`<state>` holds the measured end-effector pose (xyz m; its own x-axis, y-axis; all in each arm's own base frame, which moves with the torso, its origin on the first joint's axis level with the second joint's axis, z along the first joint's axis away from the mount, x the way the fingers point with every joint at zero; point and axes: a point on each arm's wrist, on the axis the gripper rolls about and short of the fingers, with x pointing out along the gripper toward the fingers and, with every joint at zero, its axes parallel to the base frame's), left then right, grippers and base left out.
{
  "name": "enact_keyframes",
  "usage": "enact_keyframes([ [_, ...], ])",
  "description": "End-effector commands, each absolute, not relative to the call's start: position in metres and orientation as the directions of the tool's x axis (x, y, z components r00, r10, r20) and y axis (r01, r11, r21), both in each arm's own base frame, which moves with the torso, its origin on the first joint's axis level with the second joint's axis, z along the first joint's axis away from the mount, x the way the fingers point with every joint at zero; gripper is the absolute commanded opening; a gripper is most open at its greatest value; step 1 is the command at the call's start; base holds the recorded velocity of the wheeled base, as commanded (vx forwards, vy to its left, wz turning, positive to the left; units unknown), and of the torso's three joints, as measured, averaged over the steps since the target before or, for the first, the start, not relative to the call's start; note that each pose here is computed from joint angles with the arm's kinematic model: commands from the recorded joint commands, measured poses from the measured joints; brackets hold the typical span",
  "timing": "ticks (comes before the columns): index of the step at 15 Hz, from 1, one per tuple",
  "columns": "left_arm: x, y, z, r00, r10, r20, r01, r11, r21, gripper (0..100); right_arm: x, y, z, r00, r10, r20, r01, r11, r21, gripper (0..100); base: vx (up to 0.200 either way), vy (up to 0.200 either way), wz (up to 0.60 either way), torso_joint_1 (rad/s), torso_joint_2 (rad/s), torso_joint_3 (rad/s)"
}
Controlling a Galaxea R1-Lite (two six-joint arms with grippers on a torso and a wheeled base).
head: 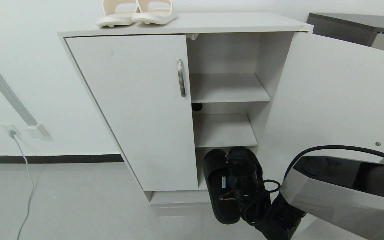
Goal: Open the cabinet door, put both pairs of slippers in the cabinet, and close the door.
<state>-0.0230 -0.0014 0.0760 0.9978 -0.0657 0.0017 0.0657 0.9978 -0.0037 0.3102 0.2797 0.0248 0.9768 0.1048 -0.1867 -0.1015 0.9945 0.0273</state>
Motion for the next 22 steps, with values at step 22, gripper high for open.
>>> enact_keyframes([
  [22, -0.023, -0.001, 0.076, 0.998, -0.066, 0.0, 0.066, 0.998, -0.005, 0, 0.325, 0.283, 0.021, 0.993, 0.063, -0.103, -0.055, 0.995, 0.079, 0, 0.036, 0.0, 0.0, 0.0, 0.0, -0.036],
])
